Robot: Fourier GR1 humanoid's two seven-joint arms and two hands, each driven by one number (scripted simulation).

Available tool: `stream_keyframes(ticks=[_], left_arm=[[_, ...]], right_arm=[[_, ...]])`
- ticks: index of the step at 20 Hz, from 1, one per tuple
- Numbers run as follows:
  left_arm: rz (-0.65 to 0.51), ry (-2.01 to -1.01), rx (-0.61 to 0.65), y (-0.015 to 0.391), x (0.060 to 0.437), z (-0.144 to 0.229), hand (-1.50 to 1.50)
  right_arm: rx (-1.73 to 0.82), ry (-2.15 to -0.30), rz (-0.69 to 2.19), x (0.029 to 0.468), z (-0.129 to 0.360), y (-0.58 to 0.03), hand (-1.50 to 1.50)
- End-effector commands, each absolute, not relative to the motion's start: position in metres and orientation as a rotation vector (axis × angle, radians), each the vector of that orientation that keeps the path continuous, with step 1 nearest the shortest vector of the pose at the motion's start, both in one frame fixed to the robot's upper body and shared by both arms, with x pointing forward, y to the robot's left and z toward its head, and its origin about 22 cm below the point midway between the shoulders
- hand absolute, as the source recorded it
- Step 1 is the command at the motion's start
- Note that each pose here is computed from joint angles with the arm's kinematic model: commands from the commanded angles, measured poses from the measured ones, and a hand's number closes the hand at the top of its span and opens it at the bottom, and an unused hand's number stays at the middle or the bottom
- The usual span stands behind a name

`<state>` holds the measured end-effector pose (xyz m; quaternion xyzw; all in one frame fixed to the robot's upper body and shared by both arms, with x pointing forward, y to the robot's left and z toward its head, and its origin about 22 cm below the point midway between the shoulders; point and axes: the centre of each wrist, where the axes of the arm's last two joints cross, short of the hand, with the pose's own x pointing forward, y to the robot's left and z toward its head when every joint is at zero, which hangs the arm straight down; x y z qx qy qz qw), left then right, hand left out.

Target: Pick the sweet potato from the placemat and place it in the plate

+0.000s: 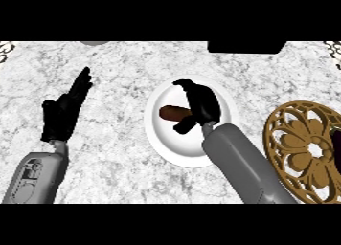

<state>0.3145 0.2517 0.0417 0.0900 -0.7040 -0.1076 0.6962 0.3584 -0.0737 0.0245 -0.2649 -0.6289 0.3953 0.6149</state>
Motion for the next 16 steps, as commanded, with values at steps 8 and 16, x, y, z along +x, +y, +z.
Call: stream_keyframes(ticks=[8, 16], left_arm=[[-0.222, -1.559, 0.205, 0.256, 0.311, 0.047, 0.0], [-0.19, -1.544, 0.216, 0.262, 0.294, 0.027, 0.0]], right_arm=[[-0.398, -1.652, 0.374, 0.357, 0.039, -0.096, -1.5], [-0.443, -1.688, 0.148, 0.338, 0.067, -0.205, -1.5]])
